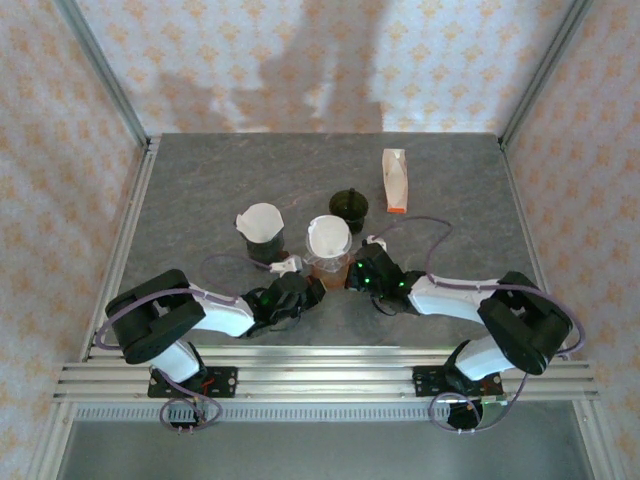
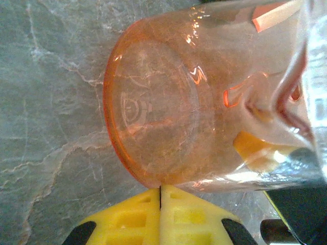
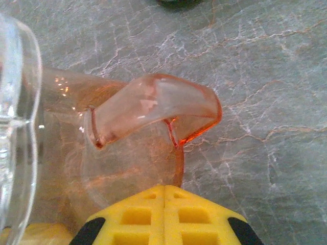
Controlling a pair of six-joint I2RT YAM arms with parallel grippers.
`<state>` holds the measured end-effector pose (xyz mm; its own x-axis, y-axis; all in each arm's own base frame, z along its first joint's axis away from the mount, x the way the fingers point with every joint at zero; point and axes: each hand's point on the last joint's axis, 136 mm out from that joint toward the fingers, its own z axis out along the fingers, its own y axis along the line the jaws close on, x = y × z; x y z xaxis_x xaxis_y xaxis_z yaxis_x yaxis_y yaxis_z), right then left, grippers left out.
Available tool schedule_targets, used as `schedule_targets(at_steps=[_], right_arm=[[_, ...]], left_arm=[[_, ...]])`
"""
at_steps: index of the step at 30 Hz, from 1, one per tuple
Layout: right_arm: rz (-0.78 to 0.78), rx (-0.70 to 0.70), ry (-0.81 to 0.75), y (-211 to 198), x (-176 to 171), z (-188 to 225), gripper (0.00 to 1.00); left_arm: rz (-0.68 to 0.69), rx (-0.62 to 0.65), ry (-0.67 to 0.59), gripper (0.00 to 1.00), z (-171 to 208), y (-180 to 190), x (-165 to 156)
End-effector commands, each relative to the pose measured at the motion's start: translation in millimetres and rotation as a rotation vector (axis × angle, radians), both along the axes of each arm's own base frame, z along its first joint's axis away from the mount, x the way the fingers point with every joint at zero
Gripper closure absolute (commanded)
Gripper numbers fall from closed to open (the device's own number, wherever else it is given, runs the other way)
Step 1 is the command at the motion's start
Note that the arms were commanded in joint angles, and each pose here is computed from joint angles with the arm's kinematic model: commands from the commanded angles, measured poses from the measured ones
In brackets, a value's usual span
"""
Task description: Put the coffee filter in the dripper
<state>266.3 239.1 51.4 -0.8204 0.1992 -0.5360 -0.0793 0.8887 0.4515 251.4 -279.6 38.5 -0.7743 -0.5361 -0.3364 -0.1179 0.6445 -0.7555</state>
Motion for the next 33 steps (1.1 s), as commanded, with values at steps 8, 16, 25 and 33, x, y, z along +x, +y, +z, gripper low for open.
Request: schedule_targets(at_steps=[8,16,25,33], right_arm=[[0.010,0.025,-0.021,-3,-9,17,0.91],[-0.008,0.036,-0.011,-13,-19,21,0.84],[0.063,0.058,0.003,-3,-40,25,0.70],[0.146,0.128,0.056,22,-55,13,0.80]], left_arm=[[0.005,0.021,0.071,1.00,-4,-4,-20],[-0.017,0.066,0.080,1.00,17,2,-37],[-0.067,0.124,-0.014,0.88,63,18,-60],[-0.113,0.171,-0.194,0.71,124,37,-82]])
